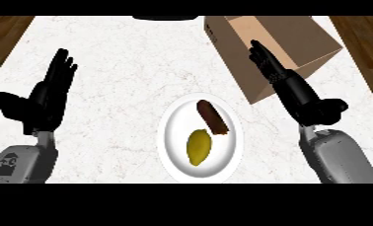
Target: Pick the lemon from the plate and place it in the cardboard box
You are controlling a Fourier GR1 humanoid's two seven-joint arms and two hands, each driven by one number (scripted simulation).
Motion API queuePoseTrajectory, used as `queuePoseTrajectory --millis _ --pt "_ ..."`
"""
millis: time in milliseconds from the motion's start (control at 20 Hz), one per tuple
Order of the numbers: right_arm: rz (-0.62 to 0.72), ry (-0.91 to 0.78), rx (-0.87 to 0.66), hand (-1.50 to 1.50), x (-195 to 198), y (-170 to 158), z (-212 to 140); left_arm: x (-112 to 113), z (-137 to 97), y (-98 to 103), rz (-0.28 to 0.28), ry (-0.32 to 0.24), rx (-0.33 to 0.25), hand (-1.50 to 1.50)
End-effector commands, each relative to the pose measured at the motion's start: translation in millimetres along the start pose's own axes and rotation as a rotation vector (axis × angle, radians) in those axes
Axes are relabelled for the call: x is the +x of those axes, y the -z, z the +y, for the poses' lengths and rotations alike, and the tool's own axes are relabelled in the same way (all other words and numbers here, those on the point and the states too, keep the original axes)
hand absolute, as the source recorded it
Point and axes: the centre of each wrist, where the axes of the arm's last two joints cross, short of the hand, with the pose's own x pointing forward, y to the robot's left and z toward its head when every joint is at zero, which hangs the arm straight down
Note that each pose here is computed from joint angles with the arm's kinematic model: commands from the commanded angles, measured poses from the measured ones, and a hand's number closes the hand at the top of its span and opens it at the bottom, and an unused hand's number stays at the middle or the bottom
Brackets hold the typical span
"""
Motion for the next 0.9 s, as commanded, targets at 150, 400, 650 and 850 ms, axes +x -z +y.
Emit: queuePoseTrajectory --millis 150,400,650,850 --pt "-0.157 -0.068 -0.505 -1.50 31.2 -33.7 -15.1 16.1 15.1 0.5 -0.105 0.190 -0.108 0.00" --pt "0.050 -0.286 -0.778 -1.50 7.2 -101.9 -26.7 9.5 11.7 -15.9 -0.101 0.273 -0.247 0.00" --pt "-0.031 -0.492 -0.739 -1.50 17.7 -149.3 29.9 16.6 -2.7 -12.3 -0.150 0.277 -0.324 0.00" --pt "-0.002 -0.660 -0.652 -1.50 22.6 -174.4 58.1 21.9 -6.8 -3.5 -0.177 0.272 -0.353 0.00"
